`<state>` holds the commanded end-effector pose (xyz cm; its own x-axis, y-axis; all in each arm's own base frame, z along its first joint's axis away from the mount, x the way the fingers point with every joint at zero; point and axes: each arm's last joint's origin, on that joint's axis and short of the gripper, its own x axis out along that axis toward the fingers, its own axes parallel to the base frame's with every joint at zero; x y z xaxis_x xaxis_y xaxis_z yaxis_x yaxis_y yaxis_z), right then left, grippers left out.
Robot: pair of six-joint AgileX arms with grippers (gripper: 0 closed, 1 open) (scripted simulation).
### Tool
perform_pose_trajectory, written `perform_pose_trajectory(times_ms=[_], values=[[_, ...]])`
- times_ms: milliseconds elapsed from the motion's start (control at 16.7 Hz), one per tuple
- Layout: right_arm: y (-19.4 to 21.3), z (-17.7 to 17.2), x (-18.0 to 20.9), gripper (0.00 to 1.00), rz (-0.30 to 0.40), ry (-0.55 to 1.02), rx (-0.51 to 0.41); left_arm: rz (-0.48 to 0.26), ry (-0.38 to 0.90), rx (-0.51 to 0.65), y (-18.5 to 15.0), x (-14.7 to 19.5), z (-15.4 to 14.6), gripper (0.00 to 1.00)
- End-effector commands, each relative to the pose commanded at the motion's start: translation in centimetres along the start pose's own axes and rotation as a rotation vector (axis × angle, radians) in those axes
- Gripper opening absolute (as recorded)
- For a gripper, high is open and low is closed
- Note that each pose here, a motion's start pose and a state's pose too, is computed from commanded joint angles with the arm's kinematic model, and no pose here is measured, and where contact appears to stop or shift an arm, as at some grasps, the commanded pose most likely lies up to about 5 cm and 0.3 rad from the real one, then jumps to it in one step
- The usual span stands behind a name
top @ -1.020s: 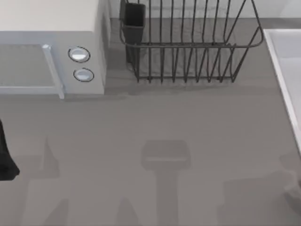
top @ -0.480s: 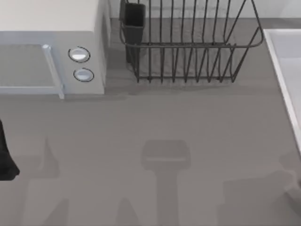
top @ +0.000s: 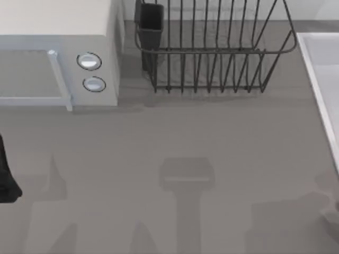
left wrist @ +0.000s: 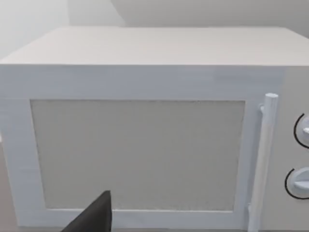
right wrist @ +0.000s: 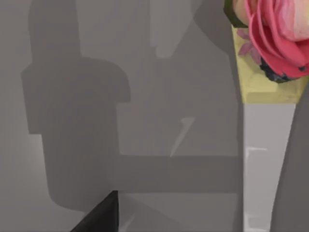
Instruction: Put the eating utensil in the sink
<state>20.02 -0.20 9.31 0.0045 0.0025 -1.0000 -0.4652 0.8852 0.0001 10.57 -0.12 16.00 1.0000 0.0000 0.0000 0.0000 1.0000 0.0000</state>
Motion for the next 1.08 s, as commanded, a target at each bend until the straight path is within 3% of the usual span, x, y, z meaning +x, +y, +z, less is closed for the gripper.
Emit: perform_pose_trajectory(times_ms=[840, 1080], values=[[-0.2, 0.4, -11.4, 0.0, 0.006, -0.017, 0.001, 0.0, 0.0, 0.0, 0.0, 0.0, 0.0, 1.0], [-0.1, 0.2, -12.2, 0.0, 0.0, -0.028, 0.002, 0.0, 0.0, 0.0, 0.0, 0.0, 0.0, 1.0]])
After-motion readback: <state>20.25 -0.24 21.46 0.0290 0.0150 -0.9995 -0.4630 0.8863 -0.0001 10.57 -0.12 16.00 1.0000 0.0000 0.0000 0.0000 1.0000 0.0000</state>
